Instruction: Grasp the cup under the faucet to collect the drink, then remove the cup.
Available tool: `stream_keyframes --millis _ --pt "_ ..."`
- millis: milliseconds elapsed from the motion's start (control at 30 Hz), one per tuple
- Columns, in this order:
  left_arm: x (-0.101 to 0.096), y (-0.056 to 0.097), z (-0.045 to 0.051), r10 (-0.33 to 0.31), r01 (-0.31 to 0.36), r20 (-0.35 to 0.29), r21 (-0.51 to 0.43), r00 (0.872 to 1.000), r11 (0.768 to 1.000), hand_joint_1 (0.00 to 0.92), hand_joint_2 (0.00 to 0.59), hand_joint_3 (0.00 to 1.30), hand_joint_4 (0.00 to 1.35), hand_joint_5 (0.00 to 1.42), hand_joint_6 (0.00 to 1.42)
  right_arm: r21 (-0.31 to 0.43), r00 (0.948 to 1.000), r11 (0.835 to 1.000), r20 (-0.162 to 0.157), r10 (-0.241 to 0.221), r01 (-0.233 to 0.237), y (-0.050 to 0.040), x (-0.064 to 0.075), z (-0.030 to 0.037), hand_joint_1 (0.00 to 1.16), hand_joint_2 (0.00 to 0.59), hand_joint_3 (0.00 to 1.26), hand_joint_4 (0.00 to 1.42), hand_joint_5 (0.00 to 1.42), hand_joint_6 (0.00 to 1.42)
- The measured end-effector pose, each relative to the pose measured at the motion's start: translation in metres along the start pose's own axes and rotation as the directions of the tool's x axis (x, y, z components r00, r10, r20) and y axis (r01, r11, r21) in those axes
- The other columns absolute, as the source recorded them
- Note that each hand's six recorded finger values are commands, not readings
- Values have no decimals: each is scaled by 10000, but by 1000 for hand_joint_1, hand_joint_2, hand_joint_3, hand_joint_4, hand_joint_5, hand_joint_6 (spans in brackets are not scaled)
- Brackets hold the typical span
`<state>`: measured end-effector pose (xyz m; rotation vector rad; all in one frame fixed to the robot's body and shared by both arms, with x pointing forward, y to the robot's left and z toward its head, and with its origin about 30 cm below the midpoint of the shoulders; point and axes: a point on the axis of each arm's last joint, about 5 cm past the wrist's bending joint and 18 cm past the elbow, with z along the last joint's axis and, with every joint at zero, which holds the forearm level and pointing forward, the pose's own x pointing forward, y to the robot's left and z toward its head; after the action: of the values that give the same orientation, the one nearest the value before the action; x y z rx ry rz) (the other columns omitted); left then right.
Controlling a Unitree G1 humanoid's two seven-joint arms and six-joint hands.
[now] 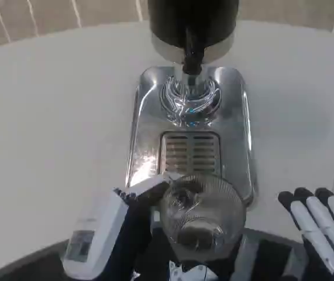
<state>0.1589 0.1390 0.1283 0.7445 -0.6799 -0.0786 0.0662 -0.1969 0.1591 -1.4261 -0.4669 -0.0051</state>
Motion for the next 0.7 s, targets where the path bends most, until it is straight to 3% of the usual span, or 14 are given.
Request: stream_keyframes --millis 400,567,700 --pt "-11 -5 18 66 -67 -36 -63 10000 10000 684 68 1126 1275 1390 1424 73 10000 10000 48 51 -51 -7 -2 13 225 586 0 0 0 0" --pt "79 -53 -32 82 -80 -140 159 9999 9998 686 71 1124 1275 1390 1424 170 9989 9998 -462 -84 92 4 -7 19 229 586 0 0 0 0" --pt "314 -110 -188 309 -281 -607 460 9977 9985 687 73 1123 1275 1401 1424 340 9927 9992 -1190 -172 214 21 -23 39 235 586 0 0 0 0"
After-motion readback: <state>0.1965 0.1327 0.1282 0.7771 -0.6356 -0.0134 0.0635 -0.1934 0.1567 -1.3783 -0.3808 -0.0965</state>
